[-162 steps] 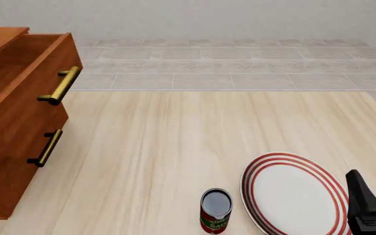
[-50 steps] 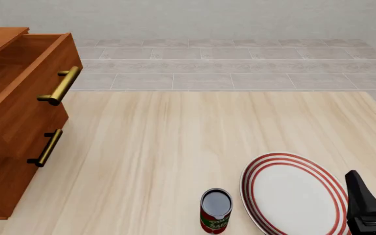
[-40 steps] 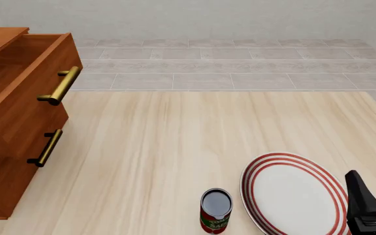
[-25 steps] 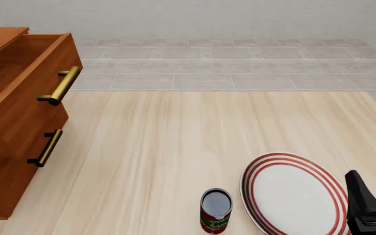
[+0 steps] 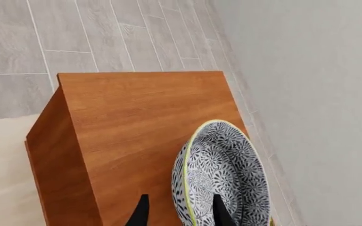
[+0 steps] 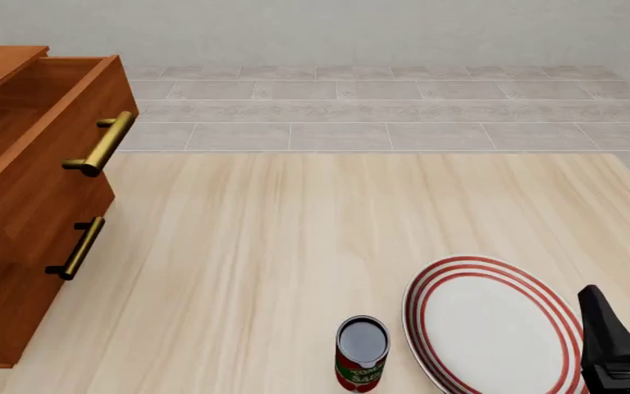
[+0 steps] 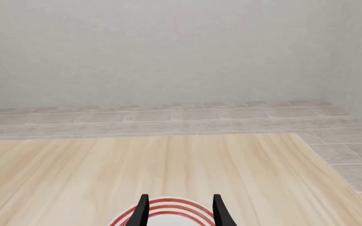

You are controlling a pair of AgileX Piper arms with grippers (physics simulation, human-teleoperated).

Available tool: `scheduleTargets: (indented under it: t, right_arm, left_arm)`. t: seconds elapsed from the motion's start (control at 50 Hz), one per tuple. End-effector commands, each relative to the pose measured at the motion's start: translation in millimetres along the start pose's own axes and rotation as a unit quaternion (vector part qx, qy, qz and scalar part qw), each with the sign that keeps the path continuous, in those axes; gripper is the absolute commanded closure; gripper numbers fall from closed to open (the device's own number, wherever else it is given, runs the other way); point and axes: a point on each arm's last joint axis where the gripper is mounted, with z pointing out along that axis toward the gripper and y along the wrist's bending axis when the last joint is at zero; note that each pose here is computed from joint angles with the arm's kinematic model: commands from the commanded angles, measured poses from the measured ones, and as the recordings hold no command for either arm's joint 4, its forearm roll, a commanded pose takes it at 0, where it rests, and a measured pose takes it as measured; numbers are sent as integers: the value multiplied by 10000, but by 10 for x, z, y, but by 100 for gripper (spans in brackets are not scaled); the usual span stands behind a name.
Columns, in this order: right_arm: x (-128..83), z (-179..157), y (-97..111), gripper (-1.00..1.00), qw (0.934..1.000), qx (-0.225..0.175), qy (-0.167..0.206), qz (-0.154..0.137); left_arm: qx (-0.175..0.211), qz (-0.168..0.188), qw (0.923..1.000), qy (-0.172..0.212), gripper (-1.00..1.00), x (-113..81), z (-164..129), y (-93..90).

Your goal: Put the bowl on top of the cabinet.

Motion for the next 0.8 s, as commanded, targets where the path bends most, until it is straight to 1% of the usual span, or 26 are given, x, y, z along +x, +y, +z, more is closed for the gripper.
scheduleTargets:
  t: [0.02, 0.04, 0.06, 0.08, 0.1, 0.14, 0.18, 0.2, 0.22, 0.24, 0.26, 0.3, 0.36, 0.38, 0.44, 0.48, 0.5, 0.52, 0.54, 0.56, 0.58, 0.64, 0.66, 0.74, 0.78, 0.8]
  right_arm:
    - [5, 0, 0, -100, 10000, 1, -5, -4]
    - [3, 0, 0, -100, 10000, -5, -7, -9]
    - [5, 0, 0, -100, 10000, -2, -6, -6]
    - [5, 0, 0, -100, 10000, -3, -6, -6]
    - [4, 0, 1, -100, 10000, -6, -6, -11]
    - [5, 0, 1, -100, 10000, -12, -5, -12]
    - [5, 0, 1, -100, 10000, -10, -3, -8]
    - [2, 0, 1, -100, 10000, -9, -2, -6]
    - [-8, 0, 1, -100, 10000, -12, -4, -7]
    - [-1, 0, 1, -100, 10000, -12, -5, -5]
    - [6, 0, 1, -100, 10000, -8, -4, -1]
    - [3, 0, 1, -100, 10000, -8, -5, -1]
    - [6, 0, 1, -100, 10000, -8, -7, -3]
    - [6, 0, 1, -100, 10000, -7, -8, 0]
    - [-1, 0, 1, -100, 10000, -8, -9, 5]
    - [1, 0, 1, -100, 10000, -9, -10, 8]
    - [3, 0, 1, -100, 10000, -7, -10, 10]
    - [5, 0, 1, -100, 10000, -6, -12, 13]
    - [5, 0, 1, -100, 10000, -6, -12, 13]
    - [-14, -1, 1, -100, 10000, -5, -15, 19]
    - [-23, -1, 1, -100, 10000, -2, -16, 23]
    - [-26, -2, 1, -100, 10000, 1, -20, 29]
    - [-23, -1, 1, -100, 10000, 0, -20, 28]
    - [0, 0, 0, -100, 10000, -1, -26, 35]
    - [-1, 0, 0, -100, 10000, -4, -29, 31]
    - [-1, 0, 0, -100, 10000, -4, -29, 31]
  left_arm:
    - [230, 44, 9996, -127, -100, -15, -229, -59]
    - [367, 94, 9992, -136, -100, 0, -304, -96]
    - [401, 172, 9989, -195, -100, -28, -351, -114]
    - [381, 57, 9991, -189, -100, -8, -372, -83]
    - [527, 180, 9982, -219, -100, -12, -468, -131]
    - [528, 49, 9984, -192, -100, 22, -516, -99]
    - [561, 106, 9981, -245, -100, 2, -565, -111]
    - [629, 86, 9975, -295, -100, -1, -641, -114]
    - [794, 124, 9961, -360, -100, 5, -796, -130]
    - [864, 133, 9956, -336, -100, 26, -855, -131]
    - [943, 204, 9944, -440, -100, -2, -954, -145]
    - [983, 156, 9940, -452, -100, 12, -1001, -132]
    - [1228, 201, 9910, -493, -100, 38, -1211, -130]
    - [1316, 284, 9892, -574, -100, 21, -1311, -140]
    - [1475, 279, 9863, -685, -100, 32, -1483, -109]
    - [1510, 255, 9859, -675, -100, 49, -1520, -90]
    - [1580, 282, 9842, -747, -100, 44, -1588, -85]
    - [1777, 354, 9801, -812, -100, 54, -1754, -65]
    - [1777, 354, 9801, -812, -100, 54, -1754, -65]
    - [1857, 328, 9786, -821, -100, 88, -1849, -14]
    - [1951, 414, 9759, -890, -100, 76, -1928, -16]
    - [1949, 321, 9760, -914, -100, 106, -1959, 31]
    - [1985, 364, 9751, -918, -100, 112, -1983, 41]
    - [2293, 604, 9671, -921, -100, 154, -2163, 117]
    - [2422, 629, 9637, -929, -100, 186, -2227, 175]
    - [2422, 629, 9637, -929, -100, 187, -2227, 176]
